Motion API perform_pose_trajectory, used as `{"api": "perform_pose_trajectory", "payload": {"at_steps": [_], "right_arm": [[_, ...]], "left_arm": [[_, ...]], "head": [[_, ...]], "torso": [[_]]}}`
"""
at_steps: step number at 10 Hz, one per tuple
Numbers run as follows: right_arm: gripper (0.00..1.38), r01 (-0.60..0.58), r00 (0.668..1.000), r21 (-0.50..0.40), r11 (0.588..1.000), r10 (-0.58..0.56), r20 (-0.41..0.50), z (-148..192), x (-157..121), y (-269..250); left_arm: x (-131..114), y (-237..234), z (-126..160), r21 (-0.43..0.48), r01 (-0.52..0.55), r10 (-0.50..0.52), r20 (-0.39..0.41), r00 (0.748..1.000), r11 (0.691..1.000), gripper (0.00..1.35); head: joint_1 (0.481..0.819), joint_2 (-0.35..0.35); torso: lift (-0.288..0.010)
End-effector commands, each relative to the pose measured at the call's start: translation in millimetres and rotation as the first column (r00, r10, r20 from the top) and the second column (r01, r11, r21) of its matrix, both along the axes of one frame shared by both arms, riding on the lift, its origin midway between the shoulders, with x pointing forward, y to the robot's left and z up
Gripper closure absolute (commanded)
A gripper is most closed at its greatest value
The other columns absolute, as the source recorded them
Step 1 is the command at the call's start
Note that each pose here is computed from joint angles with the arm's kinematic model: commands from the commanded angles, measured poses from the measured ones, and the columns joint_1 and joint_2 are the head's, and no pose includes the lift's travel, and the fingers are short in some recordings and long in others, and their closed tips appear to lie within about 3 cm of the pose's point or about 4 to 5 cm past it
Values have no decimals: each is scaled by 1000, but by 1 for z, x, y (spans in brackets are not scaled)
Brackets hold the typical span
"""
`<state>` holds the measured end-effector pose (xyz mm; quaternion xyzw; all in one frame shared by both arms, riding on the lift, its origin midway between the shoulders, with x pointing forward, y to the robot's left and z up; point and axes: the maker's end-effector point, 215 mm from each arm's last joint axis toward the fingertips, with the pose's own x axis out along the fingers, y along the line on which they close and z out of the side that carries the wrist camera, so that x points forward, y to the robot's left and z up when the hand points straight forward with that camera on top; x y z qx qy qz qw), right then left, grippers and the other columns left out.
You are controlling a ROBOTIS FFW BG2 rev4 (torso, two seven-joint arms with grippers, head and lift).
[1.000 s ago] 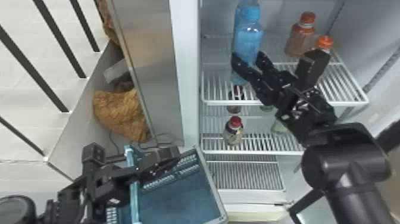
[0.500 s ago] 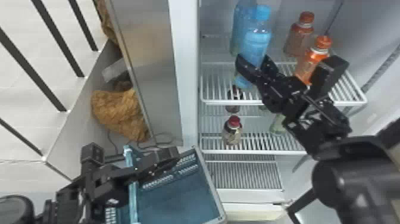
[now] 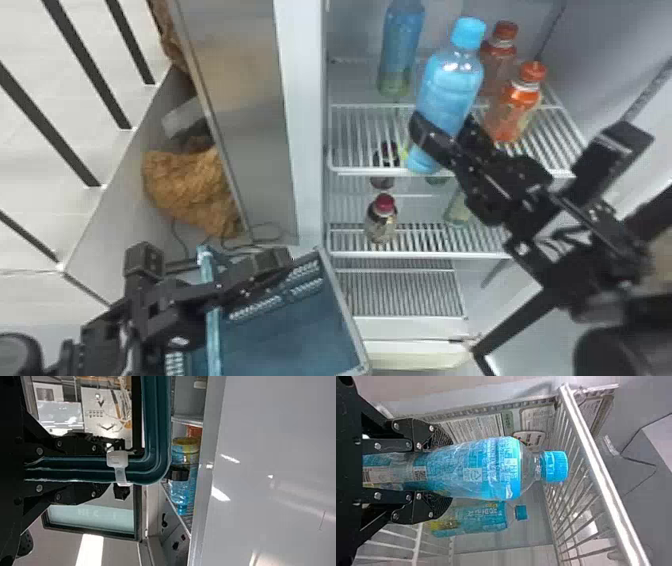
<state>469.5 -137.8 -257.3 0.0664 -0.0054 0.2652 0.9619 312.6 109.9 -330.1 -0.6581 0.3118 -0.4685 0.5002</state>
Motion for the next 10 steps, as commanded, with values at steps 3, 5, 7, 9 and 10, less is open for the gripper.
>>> {"api": "perform_pose_trajectory", "payload": {"at_steps": [3, 5, 7, 9, 10], "right_arm": [[1182, -37, 993, -8, 999, 36, -110, -26, -52, -3], [1182, -70, 985, -4, 998, 69, -157, -34, -80, 1], [1182, -123, 968, 6, 992, 121, -219, -40, -109, 7], [1182, -178, 937, 19, 984, 175, -303, -53, -133, 12], [1182, -224, 912, 38, 974, 223, -345, -63, -144, 17]], "left_arm": [[0, 2, -1, 0, -9, 9, -2, 1000, 1000, 1199], [3, 3, 0, 1, -15, 15, 3, 1000, 1000, 1199], [5, 5, 1, 3, -24, 24, 8, 1000, 1000, 1199], [10, 6, 2, 8, -32, 32, 18, 999, 999, 1199], [12, 6, 4, 8, -35, 35, 25, 999, 999, 1199]], "head": [[695, -44], [695, -43], [695, -36], [695, -23], [695, -20]], "torso": [[-10], [-10], [-10], [-10], [-10]]}}
